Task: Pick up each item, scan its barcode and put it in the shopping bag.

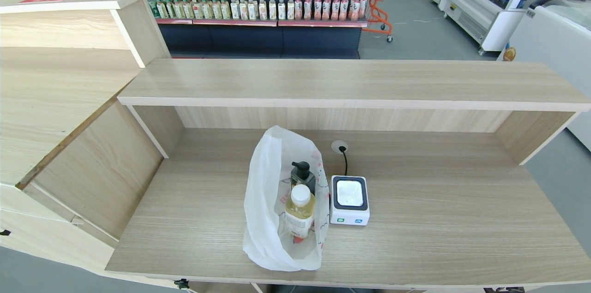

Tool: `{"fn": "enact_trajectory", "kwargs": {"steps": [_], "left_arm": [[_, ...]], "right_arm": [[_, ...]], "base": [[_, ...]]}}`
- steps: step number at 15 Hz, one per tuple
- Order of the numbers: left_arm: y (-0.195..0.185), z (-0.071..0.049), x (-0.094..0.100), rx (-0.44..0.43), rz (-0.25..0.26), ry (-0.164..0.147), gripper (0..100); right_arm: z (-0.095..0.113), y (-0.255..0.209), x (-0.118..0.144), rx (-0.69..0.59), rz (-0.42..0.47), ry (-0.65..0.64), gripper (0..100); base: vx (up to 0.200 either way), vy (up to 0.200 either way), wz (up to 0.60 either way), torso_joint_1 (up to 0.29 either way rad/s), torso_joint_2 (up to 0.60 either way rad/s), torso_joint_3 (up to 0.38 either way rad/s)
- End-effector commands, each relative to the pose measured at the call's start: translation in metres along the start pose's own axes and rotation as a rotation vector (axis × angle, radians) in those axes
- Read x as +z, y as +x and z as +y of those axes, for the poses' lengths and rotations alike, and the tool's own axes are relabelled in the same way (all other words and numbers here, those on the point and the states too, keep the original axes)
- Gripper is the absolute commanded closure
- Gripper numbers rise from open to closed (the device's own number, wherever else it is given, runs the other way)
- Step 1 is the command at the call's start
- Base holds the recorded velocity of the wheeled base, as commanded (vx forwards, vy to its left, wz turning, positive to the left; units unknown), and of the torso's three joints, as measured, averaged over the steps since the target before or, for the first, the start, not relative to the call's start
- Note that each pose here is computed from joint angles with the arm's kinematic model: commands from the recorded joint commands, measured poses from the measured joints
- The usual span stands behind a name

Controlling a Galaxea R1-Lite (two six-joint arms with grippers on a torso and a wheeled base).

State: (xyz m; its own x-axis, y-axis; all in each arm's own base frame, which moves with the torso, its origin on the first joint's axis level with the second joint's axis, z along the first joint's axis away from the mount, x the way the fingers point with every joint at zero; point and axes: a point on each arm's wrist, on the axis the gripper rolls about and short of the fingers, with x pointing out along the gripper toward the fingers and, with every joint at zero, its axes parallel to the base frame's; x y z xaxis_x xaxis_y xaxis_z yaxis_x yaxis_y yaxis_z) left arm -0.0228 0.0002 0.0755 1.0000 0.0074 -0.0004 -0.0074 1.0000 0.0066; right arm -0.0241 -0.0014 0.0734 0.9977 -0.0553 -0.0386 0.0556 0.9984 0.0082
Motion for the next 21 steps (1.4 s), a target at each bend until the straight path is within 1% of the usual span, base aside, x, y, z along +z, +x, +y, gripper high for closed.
{"fn": "enact_trajectory", "kwargs": {"steps": [1, 2, 4, 7, 8, 21], "left_arm": [[0.0, 0.0, 0.0, 0.0, 0.0, 0.003, 0], [0.0001, 0.0, 0.0, -0.003, 0.001, 0.006, 0], [0.0007, 0.0, 0.0002, -0.003, 0.009, 0.004, 0], [0.0004, 0.0, 0.0001, -0.003, 0.006, 0.004, 0], [0.0001, 0.0, 0.0, 0.0, 0.001, -0.002, 0], [0.0001, 0.0, 0.0, 0.0, 0.001, 0.0, 0]], "right_arm": [[0.0, 0.0003, 0.0, -0.002, 0.004, 0.009, 100], [0.0, 0.0003, 0.0, -0.001, 0.004, 0.003, 100], [0.0, 0.0003, 0.0, -0.001, 0.004, 0.008, 100], [0.0, 0.0003, 0.0, -0.002, 0.004, 0.009, 100], [0.0, 0.0003, 0.0, -0.002, 0.004, 0.009, 100], [0.0, 0.0003, 0.0, -0.002, 0.004, 0.009, 100]], "base": [[0.0, 0.0, 0.0, 0.0, 0.0, 0.0], [0.0, -0.2, 0.0, 0.007, 0.0, 0.002], [0.2, -0.2, 0.0, -0.002, 0.0, 0.005], [0.0, -0.2, 0.0, 0.007, 0.0, -0.001], [0.0, 0.0, 0.0, 0.0, 0.0, 0.0], [0.0, 0.0, 0.0, 0.0, 0.0, 0.0]]}}
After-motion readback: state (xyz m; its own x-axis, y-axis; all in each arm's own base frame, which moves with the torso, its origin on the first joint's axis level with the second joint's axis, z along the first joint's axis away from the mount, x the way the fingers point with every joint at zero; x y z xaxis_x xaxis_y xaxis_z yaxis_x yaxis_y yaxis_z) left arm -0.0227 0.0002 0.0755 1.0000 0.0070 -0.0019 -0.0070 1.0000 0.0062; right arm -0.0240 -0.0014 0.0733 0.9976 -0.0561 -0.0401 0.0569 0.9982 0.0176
